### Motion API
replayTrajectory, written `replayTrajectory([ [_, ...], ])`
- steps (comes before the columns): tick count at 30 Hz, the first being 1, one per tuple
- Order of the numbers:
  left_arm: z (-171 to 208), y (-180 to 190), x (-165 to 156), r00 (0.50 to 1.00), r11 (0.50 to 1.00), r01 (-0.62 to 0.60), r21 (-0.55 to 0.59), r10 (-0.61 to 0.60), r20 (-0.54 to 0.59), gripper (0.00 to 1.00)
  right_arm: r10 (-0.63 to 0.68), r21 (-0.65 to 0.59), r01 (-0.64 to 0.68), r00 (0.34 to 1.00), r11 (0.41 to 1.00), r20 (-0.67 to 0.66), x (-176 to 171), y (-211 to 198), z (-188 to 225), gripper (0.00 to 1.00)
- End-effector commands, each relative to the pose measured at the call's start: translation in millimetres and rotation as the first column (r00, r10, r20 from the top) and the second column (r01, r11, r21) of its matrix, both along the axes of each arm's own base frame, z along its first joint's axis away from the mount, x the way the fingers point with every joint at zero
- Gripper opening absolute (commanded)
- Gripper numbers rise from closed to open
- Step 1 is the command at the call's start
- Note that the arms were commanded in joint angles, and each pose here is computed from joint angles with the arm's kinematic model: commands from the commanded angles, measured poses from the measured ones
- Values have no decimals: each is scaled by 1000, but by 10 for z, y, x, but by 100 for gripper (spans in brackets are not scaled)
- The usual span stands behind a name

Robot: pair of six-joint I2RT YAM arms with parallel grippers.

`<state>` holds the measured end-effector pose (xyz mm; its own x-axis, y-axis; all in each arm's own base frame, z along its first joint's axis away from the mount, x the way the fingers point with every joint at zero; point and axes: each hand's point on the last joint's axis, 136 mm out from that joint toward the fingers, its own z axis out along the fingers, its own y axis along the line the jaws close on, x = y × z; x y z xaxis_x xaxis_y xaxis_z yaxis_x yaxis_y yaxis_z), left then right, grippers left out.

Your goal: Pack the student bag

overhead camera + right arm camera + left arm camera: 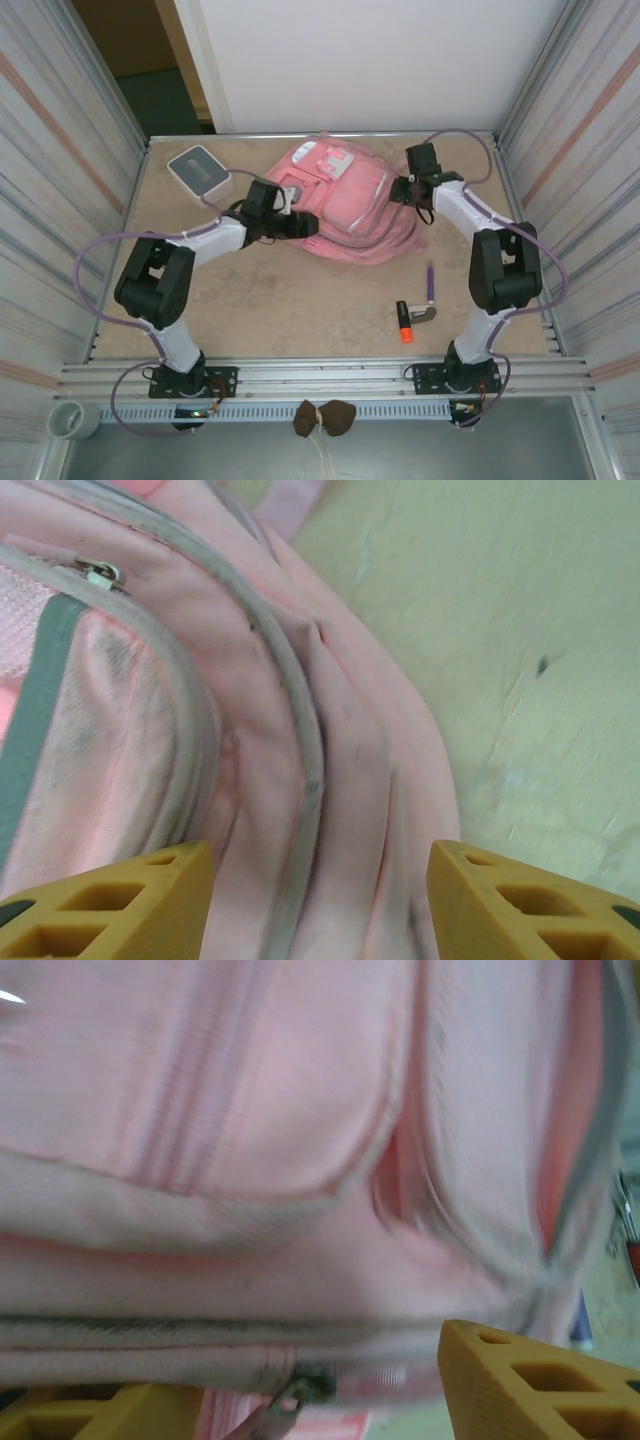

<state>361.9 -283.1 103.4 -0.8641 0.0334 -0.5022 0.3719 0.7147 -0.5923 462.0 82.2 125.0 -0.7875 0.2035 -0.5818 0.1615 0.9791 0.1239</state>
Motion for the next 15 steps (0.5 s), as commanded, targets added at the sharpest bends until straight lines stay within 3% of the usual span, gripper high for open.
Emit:
replayTrajectory([
  [1,324,-285,-229,988,991,132,-16,-130,87,62,37,-70,-36,999,997,24,105,-8,234,59],
  [5,452,-121,-252,974,990,111,92,-126,186,63,44,-70,-41,998,997,50,61,-13,398,62],
  [9,624,196,-186,932,962,44,268,-136,335,65,84,-19,-82,993,996,78,-112,143,491,64],
  [12,832,386,-114,860,930,-14,366,-176,479,68,135,-23,-133,985,991,104,-281,287,611,65],
  [15,1042,451,-83,745,900,-28,435,-271,610,70,187,-29,-185,976,982,110,-481,415,689,67],
])
